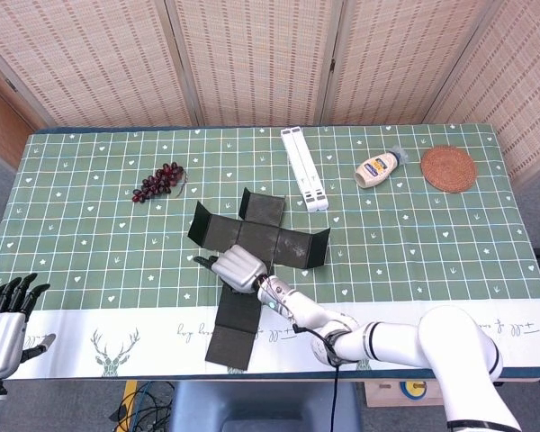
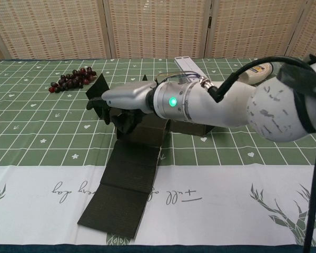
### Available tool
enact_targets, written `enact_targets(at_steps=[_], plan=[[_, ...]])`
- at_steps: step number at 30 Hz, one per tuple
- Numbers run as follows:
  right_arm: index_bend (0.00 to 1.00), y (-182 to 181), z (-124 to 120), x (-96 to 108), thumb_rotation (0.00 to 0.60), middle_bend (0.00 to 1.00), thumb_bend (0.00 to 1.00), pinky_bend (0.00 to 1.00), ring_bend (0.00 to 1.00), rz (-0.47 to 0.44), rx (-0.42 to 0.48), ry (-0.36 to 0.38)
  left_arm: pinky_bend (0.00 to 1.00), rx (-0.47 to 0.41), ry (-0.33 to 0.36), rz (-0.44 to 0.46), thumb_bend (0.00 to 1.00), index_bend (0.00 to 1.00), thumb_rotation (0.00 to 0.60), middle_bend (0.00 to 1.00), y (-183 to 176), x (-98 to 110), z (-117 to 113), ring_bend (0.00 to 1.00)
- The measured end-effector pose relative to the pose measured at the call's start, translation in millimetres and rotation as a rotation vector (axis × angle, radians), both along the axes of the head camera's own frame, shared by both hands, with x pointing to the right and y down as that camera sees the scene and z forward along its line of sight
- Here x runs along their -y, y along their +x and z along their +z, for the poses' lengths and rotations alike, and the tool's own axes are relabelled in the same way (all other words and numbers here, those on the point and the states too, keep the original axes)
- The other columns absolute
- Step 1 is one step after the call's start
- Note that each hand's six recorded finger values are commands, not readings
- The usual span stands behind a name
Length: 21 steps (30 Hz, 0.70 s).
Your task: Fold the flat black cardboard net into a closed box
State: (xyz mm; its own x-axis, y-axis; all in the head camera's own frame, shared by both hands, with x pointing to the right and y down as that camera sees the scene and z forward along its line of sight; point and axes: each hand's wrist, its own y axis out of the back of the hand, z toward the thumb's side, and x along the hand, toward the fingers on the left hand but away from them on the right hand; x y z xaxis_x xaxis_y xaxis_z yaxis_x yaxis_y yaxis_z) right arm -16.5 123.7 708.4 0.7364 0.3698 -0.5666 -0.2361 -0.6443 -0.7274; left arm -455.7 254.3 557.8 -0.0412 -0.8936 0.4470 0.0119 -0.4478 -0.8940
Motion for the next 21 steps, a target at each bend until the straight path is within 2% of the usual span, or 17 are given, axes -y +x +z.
enact_targets(at_steps=[7, 15, 18, 21], plan=[[0.06, 31.8, -4.8, -8.0, 0.6, 0.34, 0.83, 1.0, 0.81, -0.038, -0.046, -0.003, 0.12, -0.015, -0.003, 0.01, 0.12, 0.2, 0.6, 0.12, 4.1, 0.9, 4.1, 0.09], [0.07, 101.0, -10.5, -11.5, 0.6, 0.37, 0.84, 1.0, 0.82, -0.098, -0.181, 0.035, 0.12, -0.024, 0.004, 0.023, 0.12, 0.2, 0.6, 0.12, 9.3, 2.6, 3.6, 0.09], [0.07, 122.5, -13.2, -5.1, 0.6, 0.36, 0.84, 1.0, 0.82, -0.085, -0.218, 0.056, 0.12, -0.021, 0.003, 0.023, 0.12, 0.2, 0.6, 0.12, 9.2, 1.7, 3.1, 0.09], [0.07, 127.7, -16.4, -0.2, 0.6, 0.3, 0.8, 1.0, 0.82, -0.041, -0.203, 0.052, 0.12, -0.021, 0.0, 0.023, 0.12, 0.2, 0.6, 0.12, 9.9, 1.6, 3.5, 0.09]])
